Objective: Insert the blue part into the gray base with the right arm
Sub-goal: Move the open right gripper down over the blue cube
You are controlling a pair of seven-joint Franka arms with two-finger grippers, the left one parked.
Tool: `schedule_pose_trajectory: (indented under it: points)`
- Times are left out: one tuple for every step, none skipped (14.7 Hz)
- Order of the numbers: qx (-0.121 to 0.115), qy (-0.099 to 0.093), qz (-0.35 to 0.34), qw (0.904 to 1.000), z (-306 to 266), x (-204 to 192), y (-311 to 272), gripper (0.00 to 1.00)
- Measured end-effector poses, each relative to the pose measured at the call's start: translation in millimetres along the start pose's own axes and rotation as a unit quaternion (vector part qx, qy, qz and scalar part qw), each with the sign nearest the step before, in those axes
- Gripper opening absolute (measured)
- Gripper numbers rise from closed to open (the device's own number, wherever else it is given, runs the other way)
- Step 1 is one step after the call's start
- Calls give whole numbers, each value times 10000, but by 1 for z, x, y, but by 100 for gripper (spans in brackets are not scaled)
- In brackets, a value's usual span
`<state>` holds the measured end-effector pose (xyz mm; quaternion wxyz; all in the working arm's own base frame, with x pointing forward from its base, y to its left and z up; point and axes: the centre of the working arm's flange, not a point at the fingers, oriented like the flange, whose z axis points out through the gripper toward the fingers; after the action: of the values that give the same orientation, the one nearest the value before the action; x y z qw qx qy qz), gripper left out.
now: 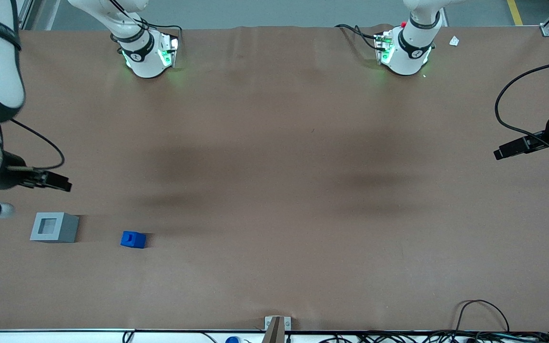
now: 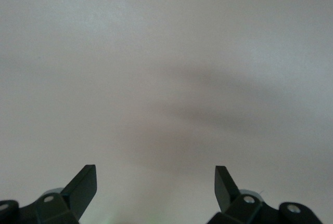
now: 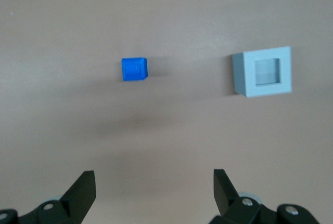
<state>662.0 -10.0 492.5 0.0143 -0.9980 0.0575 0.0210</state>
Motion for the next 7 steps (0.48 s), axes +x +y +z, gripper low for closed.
schedule_pose_trajectory:
  points:
    - [11,36,1,10000,22,7,0,100]
    - [24,80,3,10000,43,13,-1,100]
    - [38,149,0,9999,62,18,-2,100]
    - [52,232,-4,9997,79,22,-3,100]
    - [64,286,-5,9996,96,25,-3,100]
    - [70,286,-11,9996,111,27,-4,100]
    - [74,264,-32,9996,123,28,-7,100]
